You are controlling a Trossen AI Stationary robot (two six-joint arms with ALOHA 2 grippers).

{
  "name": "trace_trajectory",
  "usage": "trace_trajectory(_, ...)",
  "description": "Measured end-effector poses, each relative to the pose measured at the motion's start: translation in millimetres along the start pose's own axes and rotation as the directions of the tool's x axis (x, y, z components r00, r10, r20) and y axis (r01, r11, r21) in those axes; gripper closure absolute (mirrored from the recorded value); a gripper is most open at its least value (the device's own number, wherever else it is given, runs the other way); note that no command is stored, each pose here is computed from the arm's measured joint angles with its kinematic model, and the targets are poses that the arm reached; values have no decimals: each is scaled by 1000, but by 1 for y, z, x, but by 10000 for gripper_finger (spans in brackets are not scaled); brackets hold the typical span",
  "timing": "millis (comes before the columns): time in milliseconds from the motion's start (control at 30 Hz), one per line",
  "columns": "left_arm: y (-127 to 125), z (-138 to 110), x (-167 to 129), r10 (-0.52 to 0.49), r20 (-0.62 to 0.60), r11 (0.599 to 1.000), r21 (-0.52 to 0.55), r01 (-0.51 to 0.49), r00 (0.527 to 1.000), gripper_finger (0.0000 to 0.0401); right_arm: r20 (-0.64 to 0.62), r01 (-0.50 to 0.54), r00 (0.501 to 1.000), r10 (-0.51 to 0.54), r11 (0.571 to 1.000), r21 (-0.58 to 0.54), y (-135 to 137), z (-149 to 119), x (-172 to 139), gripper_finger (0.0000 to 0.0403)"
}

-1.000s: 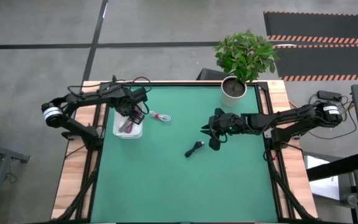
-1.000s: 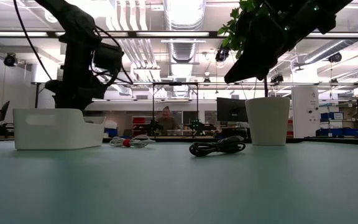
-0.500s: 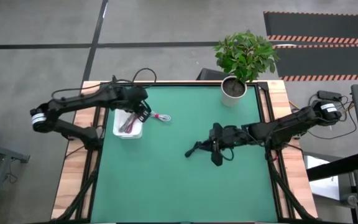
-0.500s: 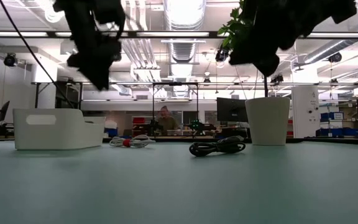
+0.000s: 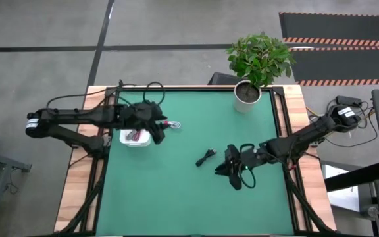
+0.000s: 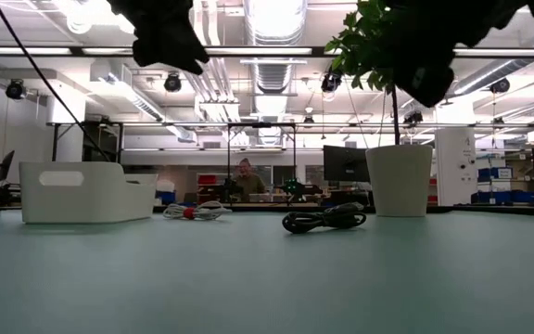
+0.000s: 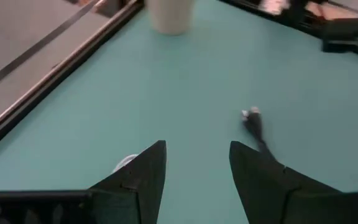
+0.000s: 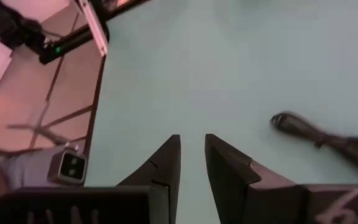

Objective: Pick and place USB-C Cables
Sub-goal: Put the white charger cable into the white bin

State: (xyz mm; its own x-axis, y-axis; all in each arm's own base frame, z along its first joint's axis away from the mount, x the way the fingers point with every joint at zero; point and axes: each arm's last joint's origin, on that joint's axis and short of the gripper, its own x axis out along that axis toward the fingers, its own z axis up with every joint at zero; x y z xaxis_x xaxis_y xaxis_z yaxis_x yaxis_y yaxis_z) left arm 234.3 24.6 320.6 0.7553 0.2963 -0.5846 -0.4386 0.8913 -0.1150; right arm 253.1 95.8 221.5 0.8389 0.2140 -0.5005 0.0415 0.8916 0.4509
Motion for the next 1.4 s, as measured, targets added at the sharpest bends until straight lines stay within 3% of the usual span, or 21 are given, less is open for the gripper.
trace_trajectory(167, -22, -9, 4, -69, -42, 987, 144, 74, 997, 239, -49, -22, 999, 23, 999, 33, 10, -11, -2, 337)
trace_trajectory(300, -37, -17, 10, -135, -98, 953, 260, 156, 986, 239, -110, 2, 994, 3, 999, 43, 12, -20, -3, 337)
trace_trajectory(533, -55, -28, 29, -228, -222, 886, 356, 297, 948, 239, -41, 99, 994, -101, 994, -43, 9, -19, -3, 337)
trace_trajectory(700, -61, -22, 46, -191, -271, 817, 488, 306, 943, 239, -20, 125, 992, -126, 991, -56, 4, -14, -3, 337)
trace_trajectory(933, -62, -29, 84, -77, -374, 744, 596, 303, 924, 239, 19, 172, 985, -171, 982, -80, 3, -13, -3, 337)
trace_trajectory(1100, -50, -36, 105, 31, -413, 750, 612, 252, 910, 239, 41, 208, 978, -204, 970, -127, 1, -12, -2, 337)
trace_trajectory(1400, -16, -32, 123, 92, -452, 774, 593, 222, 887, 239, 100, 290, 955, -278, 947, -142, -3, -9, -2, 337)
